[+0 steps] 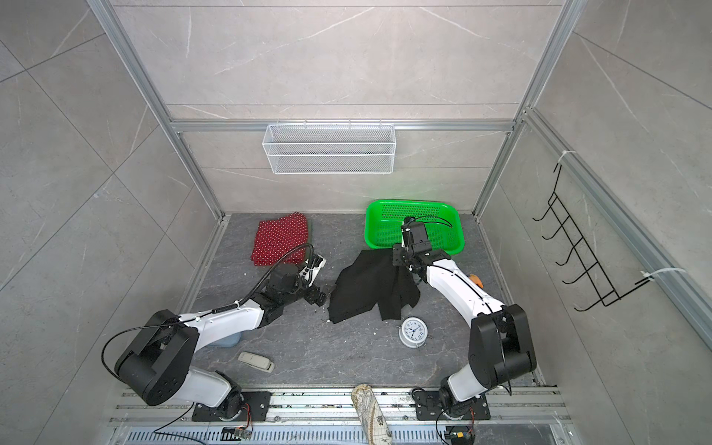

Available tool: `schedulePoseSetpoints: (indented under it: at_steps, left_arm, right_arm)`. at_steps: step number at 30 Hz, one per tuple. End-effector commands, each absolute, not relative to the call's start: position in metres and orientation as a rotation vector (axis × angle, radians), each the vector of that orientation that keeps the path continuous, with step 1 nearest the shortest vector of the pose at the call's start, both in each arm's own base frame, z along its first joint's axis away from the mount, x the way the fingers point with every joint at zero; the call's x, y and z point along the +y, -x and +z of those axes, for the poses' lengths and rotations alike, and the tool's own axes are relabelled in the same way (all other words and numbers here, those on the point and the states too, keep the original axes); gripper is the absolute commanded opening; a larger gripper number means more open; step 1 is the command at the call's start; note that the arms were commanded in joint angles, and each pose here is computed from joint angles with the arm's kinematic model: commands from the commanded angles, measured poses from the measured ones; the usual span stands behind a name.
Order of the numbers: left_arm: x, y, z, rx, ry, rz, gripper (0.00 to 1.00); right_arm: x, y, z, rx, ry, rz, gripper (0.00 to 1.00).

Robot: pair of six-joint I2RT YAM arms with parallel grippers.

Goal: Fold and stack skirts
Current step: Place the skirt at the center of the table, then flatten out the skirt at the center of the table.

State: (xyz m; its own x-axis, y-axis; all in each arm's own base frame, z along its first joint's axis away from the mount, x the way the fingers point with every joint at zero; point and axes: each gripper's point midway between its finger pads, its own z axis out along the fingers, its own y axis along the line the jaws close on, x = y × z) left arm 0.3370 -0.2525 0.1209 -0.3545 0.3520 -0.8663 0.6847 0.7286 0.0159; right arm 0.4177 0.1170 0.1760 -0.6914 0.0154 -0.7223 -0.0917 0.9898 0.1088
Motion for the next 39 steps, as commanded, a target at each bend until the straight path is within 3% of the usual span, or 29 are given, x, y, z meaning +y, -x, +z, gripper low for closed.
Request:
schedulePoseSetpoints:
  at_steps: [1,4,6,17,29,39]
  left_arm:
    - [-0.251,-0.346,0.130,1.982,-0.720,-0.425,0.99]
    - [-0.247,-0.347,0.128,1.999,-0.688,-0.425,0.99]
    - [-0.244,-0.349,0.129,2.008,-0.655,-0.426,0.99]
    - [-0.205,-0.357,0.141,2.003,-0.438,-0.464,0.99]
    - [-0.146,-0.346,0.170,1.955,-0.207,-0.401,0.98]
    - [-0.118,-0.334,0.187,1.910,-0.107,-0.376,0.98]
  right_arm:
    - [0.135,-0.392,0.201,2.282,0.163,0.269,0.49]
    - [0.159,-0.367,0.208,2.265,0.315,0.306,0.59]
    - [0.170,-0.355,0.209,2.257,0.377,0.286,0.60]
    - [0.231,-0.315,0.183,2.299,0.662,0.261,0.60]
    - [0.332,-0.261,0.133,2.275,1.147,0.302,0.60]
    - [0.361,-0.257,0.068,2.406,1.153,0.240,0.60]
